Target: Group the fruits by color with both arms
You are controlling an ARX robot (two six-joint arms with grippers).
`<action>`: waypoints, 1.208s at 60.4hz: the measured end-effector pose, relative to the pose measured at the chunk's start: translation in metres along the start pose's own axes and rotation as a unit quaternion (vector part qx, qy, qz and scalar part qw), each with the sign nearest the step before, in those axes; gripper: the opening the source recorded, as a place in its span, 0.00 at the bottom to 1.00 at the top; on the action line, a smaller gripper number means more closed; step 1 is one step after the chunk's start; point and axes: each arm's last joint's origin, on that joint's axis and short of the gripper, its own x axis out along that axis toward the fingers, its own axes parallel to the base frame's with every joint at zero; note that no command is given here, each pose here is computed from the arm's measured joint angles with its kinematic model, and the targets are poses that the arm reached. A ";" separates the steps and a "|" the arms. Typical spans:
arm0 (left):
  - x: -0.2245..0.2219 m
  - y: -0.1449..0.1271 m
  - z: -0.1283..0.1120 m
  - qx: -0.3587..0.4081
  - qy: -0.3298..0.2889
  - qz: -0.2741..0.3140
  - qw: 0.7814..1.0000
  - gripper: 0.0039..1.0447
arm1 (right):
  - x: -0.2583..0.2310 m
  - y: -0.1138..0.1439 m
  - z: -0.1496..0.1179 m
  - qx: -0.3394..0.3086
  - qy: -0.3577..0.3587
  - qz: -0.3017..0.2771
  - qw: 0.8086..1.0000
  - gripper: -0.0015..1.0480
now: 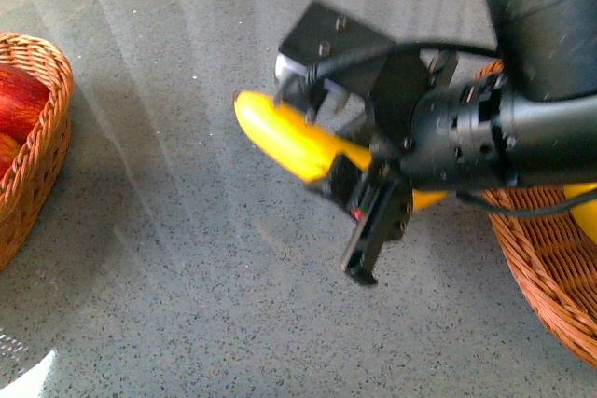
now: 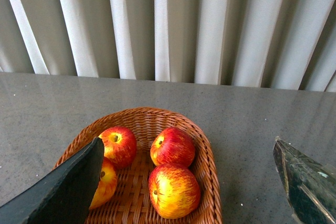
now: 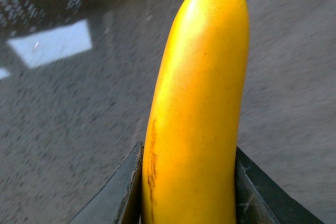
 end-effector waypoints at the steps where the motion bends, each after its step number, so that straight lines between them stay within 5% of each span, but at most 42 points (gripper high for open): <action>1: 0.000 0.000 0.000 0.000 0.000 0.000 1.000 0.91 | -0.002 -0.002 0.001 0.002 -0.001 -0.009 1.000 0.34; 14: 0.000 0.000 0.000 0.000 0.000 0.000 1.000 0.91 | -0.038 -0.044 -0.002 0.047 0.010 -0.166 0.985 0.33; 39: 0.000 0.000 0.000 0.000 0.000 0.000 1.000 0.91 | -0.077 -0.060 -0.060 0.019 0.063 -0.216 0.974 0.33; 53: 0.000 0.000 0.000 0.000 0.000 0.000 1.000 0.91 | -0.083 -0.047 -0.077 -0.056 0.070 -0.194 0.977 0.33; 67: 0.000 0.000 0.000 0.000 0.000 0.000 1.000 0.91 | -0.086 -0.043 -0.085 -0.162 0.082 -0.241 0.953 0.33; 73: 0.000 0.000 0.000 0.000 0.000 0.000 1.000 0.91 | -0.088 -0.036 -0.088 -0.183 0.077 -0.210 0.957 0.33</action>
